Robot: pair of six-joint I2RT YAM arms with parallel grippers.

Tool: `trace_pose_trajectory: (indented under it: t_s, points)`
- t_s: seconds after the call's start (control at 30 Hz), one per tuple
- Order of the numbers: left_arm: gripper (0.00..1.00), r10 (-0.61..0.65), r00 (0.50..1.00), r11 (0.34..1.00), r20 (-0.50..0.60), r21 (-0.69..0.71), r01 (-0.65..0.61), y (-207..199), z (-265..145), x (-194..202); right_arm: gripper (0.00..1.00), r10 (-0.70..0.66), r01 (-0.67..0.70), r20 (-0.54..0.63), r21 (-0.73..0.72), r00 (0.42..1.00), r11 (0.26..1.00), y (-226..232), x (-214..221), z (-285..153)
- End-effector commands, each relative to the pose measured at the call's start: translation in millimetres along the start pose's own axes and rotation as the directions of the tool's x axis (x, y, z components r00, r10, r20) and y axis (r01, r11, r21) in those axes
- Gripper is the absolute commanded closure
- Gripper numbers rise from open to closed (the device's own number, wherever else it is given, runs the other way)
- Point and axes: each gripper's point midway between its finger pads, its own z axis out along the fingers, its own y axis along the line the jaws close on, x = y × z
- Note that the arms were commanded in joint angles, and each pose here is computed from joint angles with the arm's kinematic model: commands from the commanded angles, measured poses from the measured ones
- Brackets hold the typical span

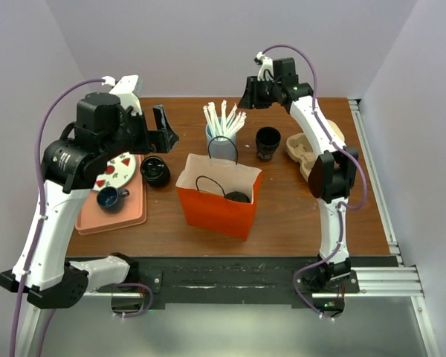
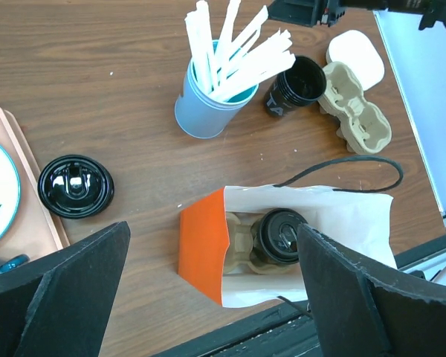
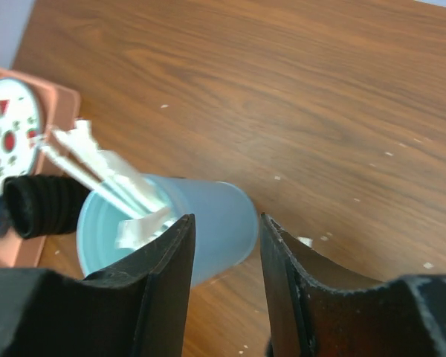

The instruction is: Pack the takeout coffee

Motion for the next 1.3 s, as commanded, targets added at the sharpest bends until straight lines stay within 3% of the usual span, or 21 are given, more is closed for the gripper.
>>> trace_pose_trajectory:
  t_s: [0.0, 0.57, 0.83, 1.2, 1.27]
  points:
    - [0.0, -0.034, 0.999, 0.999, -0.024, -0.012, 0.034, 3.5, 3.5, 9.3, 0.54, -0.092, 0.111, 0.12, -0.159, 0.988, 0.981, 47.1, -37.7, -24.8]
    - [0.0, -0.082, 0.996, 0.996, -0.029, -0.031, 0.081, 7.2, 1.8, 17.3, 0.45, -0.033, 0.06, 0.155, -0.173, 0.987, 0.983, 56.8, -47.3, -32.8]
    - [0.0, -0.087, 0.995, 0.996, -0.041, -0.032, 0.086, 7.4, 3.3, 20.6, 0.53, -0.034, 0.07, 0.166, -0.218, 0.986, 0.973, 67.8, -49.0, -35.3]
    - [0.0, -0.08, 0.995, 0.996, -0.051, -0.037, 0.078, 8.6, 2.0, 22.9, 0.54, -0.071, 0.088, 0.094, -0.185, 0.993, 0.979, 70.4, -21.9, -17.3]
    - [0.0, -0.08, 0.995, 0.996, -0.053, -0.037, 0.078, 8.7, 1.9, 23.3, 0.61, -0.076, 0.089, 0.086, -0.161, 0.993, 0.983, 67.9, -18.5, -15.1]
